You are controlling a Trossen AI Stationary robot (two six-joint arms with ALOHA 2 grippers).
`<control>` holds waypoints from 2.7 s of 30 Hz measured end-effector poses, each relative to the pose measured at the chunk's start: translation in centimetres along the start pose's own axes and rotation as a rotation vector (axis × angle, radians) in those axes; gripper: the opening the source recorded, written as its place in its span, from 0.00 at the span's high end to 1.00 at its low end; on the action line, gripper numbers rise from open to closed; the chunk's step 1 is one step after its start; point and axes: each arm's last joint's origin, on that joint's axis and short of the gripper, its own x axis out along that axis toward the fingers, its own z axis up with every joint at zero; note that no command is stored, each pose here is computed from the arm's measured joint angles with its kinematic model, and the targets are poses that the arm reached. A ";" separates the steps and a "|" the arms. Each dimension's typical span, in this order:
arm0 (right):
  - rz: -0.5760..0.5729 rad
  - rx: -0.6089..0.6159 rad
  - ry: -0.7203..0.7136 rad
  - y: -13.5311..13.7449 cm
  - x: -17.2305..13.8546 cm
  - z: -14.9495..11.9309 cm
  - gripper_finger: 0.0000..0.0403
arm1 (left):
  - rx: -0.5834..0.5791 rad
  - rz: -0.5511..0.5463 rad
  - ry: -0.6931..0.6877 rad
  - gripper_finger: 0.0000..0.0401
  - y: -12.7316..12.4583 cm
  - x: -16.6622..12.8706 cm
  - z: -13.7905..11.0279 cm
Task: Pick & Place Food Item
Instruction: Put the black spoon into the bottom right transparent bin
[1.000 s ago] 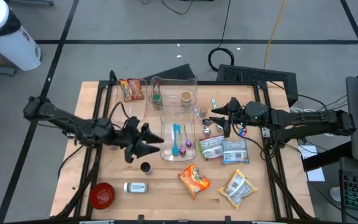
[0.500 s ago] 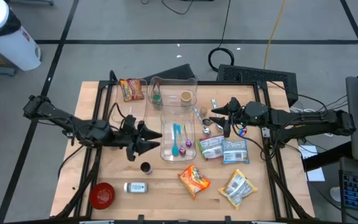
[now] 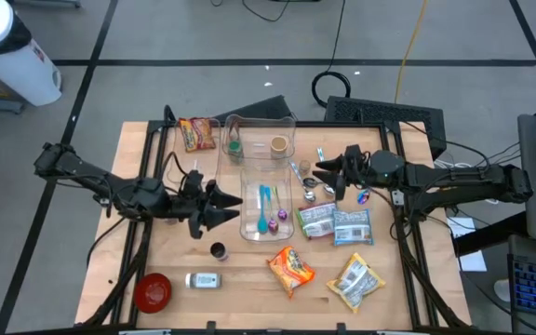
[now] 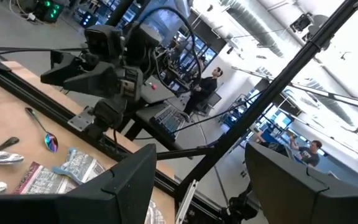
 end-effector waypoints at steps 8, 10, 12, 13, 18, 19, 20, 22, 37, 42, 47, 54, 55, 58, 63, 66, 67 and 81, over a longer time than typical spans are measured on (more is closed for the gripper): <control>0.072 0.096 -0.078 0.6 -0.1 0.8 0.55 | 0.034 0.028 -0.021 0.36 0.6 0.2 0.4; 0.211 0.101 -0.101 1.4 -0.2 1.4 0.55 | 0.036 0.033 -0.025 0.36 0.7 0.2 0.5; 0.367 0.090 -0.125 2.4 -0.6 1.9 0.55 | 0.047 0.036 -0.025 0.36 0.8 0.3 0.6; 0.417 0.095 -0.133 2.9 -0.8 2.1 0.55 | 0.056 0.037 -0.023 0.36 0.8 0.3 0.5; 0.475 0.076 -0.114 5.7 -1.5 2.8 0.55 | 0.101 0.038 -0.019 0.36 0.8 0.2 0.5; 0.464 0.049 -0.103 6.5 -1.5 3.0 0.55 | 0.105 0.039 -0.019 0.36 0.8 0.3 0.5; 0.447 0.016 -0.094 7.3 -1.6 3.2 0.55 | 0.109 0.041 -0.021 0.36 0.9 0.3 0.6; 0.406 -0.069 -0.061 8.8 -1.6 3.6 0.55 | 0.111 0.049 -0.024 0.36 1.0 0.3 0.7; -0.113 -0.715 0.691 9.1 3.3 1.5 0.55 | 0.117 0.098 -0.001 0.36 1.9 0.5 0.8; -0.131 -0.651 0.859 5.0 6.0 1.7 0.55 | 0.101 0.099 -0.002 0.36 1.9 0.5 0.8; -0.167 -0.622 0.949 0.8 8.0 2.3 0.55 | 0.097 0.104 0.005 0.36 2.0 0.5 0.7; -0.246 -0.516 1.100 -4.4 9.5 1.4 0.55 | 0.097 0.115 0.022 0.36 2.1 0.4 0.5; -0.262 -0.498 1.104 -5.1 9.6 1.1 0.55 | 0.095 0.115 0.021 0.36 2.1 0.4 0.5; -0.298 -0.462 1.090 -6.7 9.7 0.1 0.55 | 0.097 0.118 0.026 0.36 2.1 0.4 0.5; -0.316 -0.445 1.114 -8.4 9.2 -2.3 0.55 | 0.103 0.125 0.035 0.36 2.2 0.4 0.4; -0.320 -0.437 1.121 -9.0 8.9 -3.7 0.55 | 0.105 0.129 0.035 0.36 2.2 0.4 0.4; -0.325 -0.429 1.113 -9.2 8.9 -4.1 0.55 | 0.108 0.133 0.036 0.36 2.3 0.4 0.4; -0.331 -0.402 0.986 -10.9 8.6 -7.2 0.55 | 0.097 0.180 0.034 0.36 3.1 0.6 0.8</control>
